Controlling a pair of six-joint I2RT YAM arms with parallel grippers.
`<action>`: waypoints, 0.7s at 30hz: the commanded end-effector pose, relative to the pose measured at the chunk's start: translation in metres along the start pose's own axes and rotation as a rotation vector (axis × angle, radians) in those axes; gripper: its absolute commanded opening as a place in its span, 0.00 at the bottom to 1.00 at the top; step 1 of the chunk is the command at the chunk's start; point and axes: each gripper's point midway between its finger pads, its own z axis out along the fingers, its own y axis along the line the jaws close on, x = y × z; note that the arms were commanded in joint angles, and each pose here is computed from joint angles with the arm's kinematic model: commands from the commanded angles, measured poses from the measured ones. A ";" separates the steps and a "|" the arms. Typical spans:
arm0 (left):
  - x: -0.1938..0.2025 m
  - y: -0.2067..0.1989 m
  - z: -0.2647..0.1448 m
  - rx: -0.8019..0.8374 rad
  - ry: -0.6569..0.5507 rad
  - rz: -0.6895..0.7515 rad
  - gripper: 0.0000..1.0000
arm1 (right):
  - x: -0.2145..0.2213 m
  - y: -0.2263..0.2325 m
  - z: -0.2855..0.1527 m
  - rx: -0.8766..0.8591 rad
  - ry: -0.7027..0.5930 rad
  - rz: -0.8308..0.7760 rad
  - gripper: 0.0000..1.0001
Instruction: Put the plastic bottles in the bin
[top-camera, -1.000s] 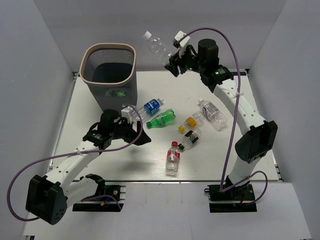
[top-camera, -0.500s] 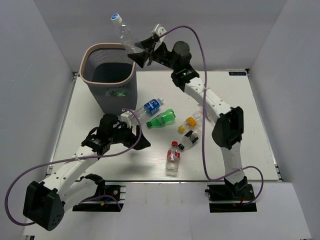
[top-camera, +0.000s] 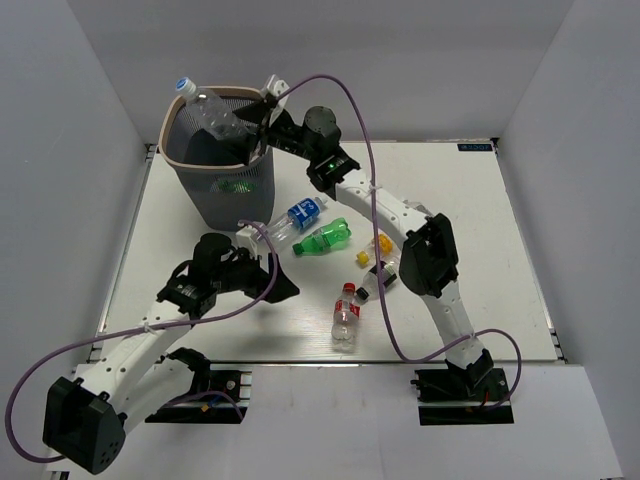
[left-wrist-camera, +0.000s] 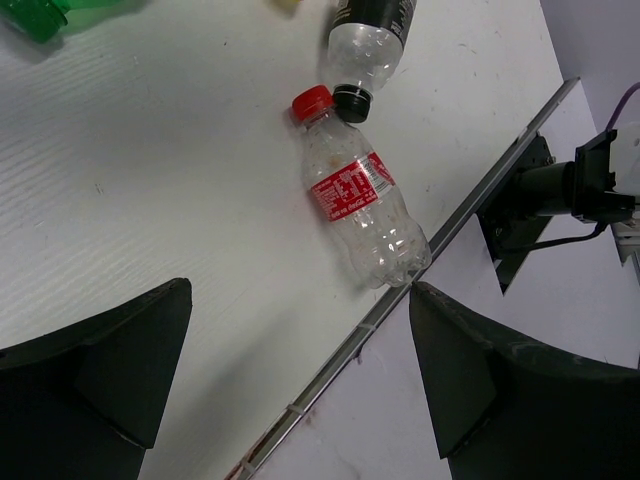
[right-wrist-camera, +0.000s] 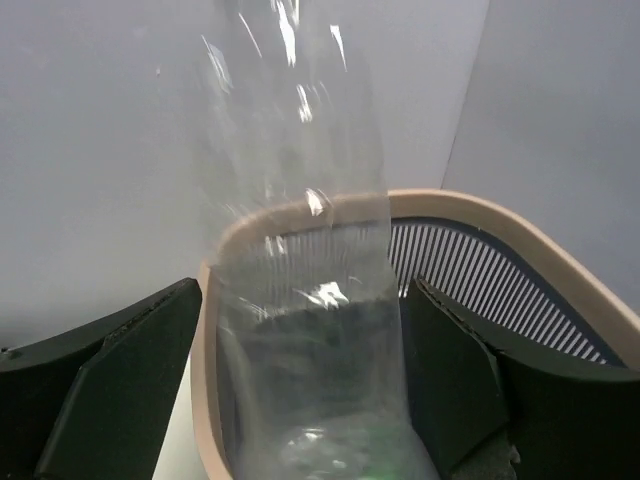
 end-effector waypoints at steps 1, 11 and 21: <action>-0.006 -0.006 0.003 0.035 -0.013 0.027 0.99 | -0.065 -0.006 0.004 0.034 -0.134 -0.114 0.90; -0.024 -0.019 0.030 0.101 -0.001 0.087 0.99 | -0.117 -0.049 -0.049 0.268 -0.034 -0.224 0.83; -0.021 -0.037 0.074 0.057 0.102 0.079 0.99 | -0.046 -0.073 -0.260 0.657 0.511 -0.107 0.46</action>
